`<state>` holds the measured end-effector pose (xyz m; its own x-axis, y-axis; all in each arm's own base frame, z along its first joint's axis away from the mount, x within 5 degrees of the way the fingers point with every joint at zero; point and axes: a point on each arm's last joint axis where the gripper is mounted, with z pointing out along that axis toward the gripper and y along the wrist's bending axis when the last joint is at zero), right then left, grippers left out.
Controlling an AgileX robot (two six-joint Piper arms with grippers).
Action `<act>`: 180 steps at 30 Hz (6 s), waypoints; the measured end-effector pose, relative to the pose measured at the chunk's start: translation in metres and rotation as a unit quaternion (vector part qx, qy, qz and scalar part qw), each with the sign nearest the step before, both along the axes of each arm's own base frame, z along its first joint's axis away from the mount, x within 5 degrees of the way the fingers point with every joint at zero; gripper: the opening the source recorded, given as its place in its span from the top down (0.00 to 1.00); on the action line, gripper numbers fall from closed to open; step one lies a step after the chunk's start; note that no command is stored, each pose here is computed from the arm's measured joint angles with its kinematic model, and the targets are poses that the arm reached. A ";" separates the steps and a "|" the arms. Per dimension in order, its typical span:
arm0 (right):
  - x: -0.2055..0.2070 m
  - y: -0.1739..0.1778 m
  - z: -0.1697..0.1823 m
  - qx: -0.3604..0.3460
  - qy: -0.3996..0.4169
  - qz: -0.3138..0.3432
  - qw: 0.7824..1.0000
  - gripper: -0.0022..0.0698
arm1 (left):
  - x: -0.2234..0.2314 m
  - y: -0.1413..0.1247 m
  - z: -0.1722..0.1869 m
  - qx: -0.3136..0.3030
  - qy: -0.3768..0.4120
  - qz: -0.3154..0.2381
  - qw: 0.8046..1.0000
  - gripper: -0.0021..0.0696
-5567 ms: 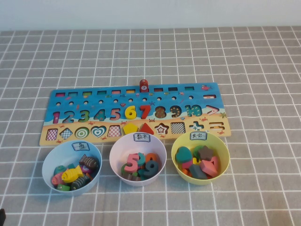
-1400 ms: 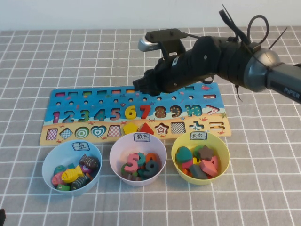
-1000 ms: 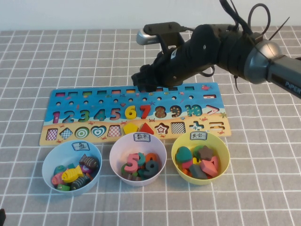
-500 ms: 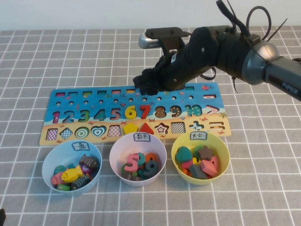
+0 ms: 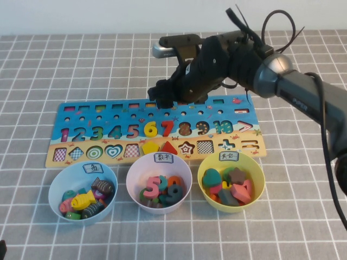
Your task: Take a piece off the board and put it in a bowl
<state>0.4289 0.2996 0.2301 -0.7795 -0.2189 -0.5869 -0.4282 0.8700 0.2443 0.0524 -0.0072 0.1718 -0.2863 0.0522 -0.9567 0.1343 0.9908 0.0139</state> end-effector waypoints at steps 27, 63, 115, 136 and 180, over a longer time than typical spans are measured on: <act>0.013 0.006 -0.013 0.019 -0.019 -0.021 0.999 0.35 | 0.000 0.000 0.000 0.000 0.000 0.000 1.000 0.97; 0.019 0.015 -0.027 0.027 -0.058 -0.020 0.998 0.39 | 0.000 0.000 0.000 0.000 0.000 0.000 1.000 0.97; 0.028 0.019 -0.051 0.041 -0.070 -0.039 0.996 0.39 | 0.000 0.000 0.000 0.000 0.000 0.000 1.000 0.97; 0.030 0.018 -0.050 0.035 -0.079 -0.037 0.996 0.53 | 0.000 0.000 0.000 0.000 0.000 0.000 1.000 0.97; 0.023 0.008 -0.016 0.016 -0.084 -0.040 0.996 0.68 | 0.000 0.000 0.000 0.000 0.000 0.000 1.000 0.97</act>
